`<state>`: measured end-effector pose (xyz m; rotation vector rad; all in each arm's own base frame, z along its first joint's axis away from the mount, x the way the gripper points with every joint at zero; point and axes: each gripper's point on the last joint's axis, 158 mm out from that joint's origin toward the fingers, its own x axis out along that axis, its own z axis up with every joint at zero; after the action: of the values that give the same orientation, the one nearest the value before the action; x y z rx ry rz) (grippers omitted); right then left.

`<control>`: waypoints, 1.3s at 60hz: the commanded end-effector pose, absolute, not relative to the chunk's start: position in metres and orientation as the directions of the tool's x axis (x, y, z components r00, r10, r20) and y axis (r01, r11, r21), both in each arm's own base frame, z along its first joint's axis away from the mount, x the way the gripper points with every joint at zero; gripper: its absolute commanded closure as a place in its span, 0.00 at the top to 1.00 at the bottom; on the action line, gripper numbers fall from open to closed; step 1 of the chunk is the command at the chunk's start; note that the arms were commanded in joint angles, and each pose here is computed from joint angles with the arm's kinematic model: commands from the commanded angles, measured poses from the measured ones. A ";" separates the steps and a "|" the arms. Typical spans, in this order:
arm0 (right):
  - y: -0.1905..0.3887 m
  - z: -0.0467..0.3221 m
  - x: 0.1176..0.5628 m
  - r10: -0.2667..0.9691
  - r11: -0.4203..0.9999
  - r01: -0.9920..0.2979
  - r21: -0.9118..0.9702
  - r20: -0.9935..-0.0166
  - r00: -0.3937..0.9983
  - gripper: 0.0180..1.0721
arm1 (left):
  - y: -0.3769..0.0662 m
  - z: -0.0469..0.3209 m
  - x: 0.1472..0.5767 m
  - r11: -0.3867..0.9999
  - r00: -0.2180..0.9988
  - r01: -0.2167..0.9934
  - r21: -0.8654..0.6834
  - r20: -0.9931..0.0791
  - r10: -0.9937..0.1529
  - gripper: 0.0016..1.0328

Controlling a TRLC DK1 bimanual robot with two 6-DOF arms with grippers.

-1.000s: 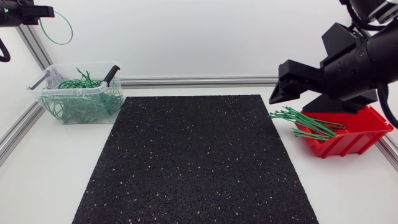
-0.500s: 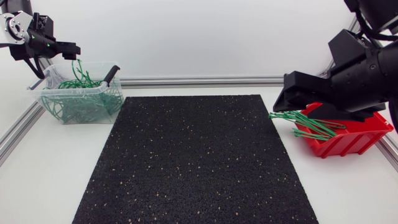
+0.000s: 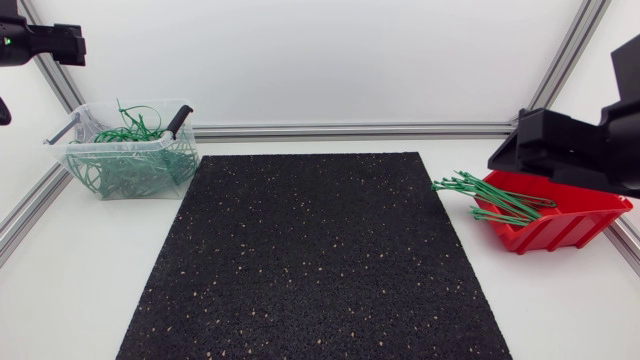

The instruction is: Take a green cable tie from the red box, thread the tail through the head to close it, then place it in the transparent bin on the left.

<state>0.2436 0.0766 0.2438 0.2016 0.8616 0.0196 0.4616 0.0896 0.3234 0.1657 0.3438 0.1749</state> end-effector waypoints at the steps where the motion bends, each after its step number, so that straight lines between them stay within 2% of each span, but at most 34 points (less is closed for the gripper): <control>1: 0.065 0.237 0.237 0.058 0.989 0.063 0.133 -0.747 0.662 0.95 | 0.073 0.325 0.439 0.970 0.940 -0.111 0.216 -0.293 0.173 0.96; 16: 0.024 0.250 0.229 -0.065 0.994 0.107 0.032 -0.609 0.791 0.95 | 0.034 0.327 0.379 0.975 0.968 -0.051 0.217 -0.231 0.102 0.96; 31: -0.020 0.254 0.220 -0.189 0.982 0.182 -0.059 -0.440 0.878 0.95 | 0.018 0.307 0.335 0.983 0.979 -0.030 0.179 -0.192 0.065 0.96; 52: -0.030 0.227 0.210 -0.203 0.979 0.196 -0.053 -0.301 0.932 0.95 | 0.015 0.275 0.292 0.985 0.987 -0.037 0.169 -0.149 0.062 0.96; 59: -0.038 0.231 0.208 -0.232 0.972 0.221 -0.077 -0.195 0.953 0.95 | 0.016 0.266 0.281 0.985 0.990 -0.043 0.167 -0.129 0.065 0.96; 66: -0.040 0.232 0.209 -0.243 0.969 0.235 -0.070 -0.139 0.960 0.95 | 0.016 0.252 0.274 0.987 0.990 -0.045 0.155 -0.127 0.065 0.96; 78: -0.030 0.215 0.222 -0.194 0.981 0.189 -0.049 -0.125 0.973 0.95 | 0.012 0.230 0.267 0.992 0.992 -0.037 0.124 -0.114 0.051 0.96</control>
<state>0.2178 -0.0313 0.2259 -0.0225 0.1271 -0.1980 0.2685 0.0145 0.2397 0.1518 0.1253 0.0517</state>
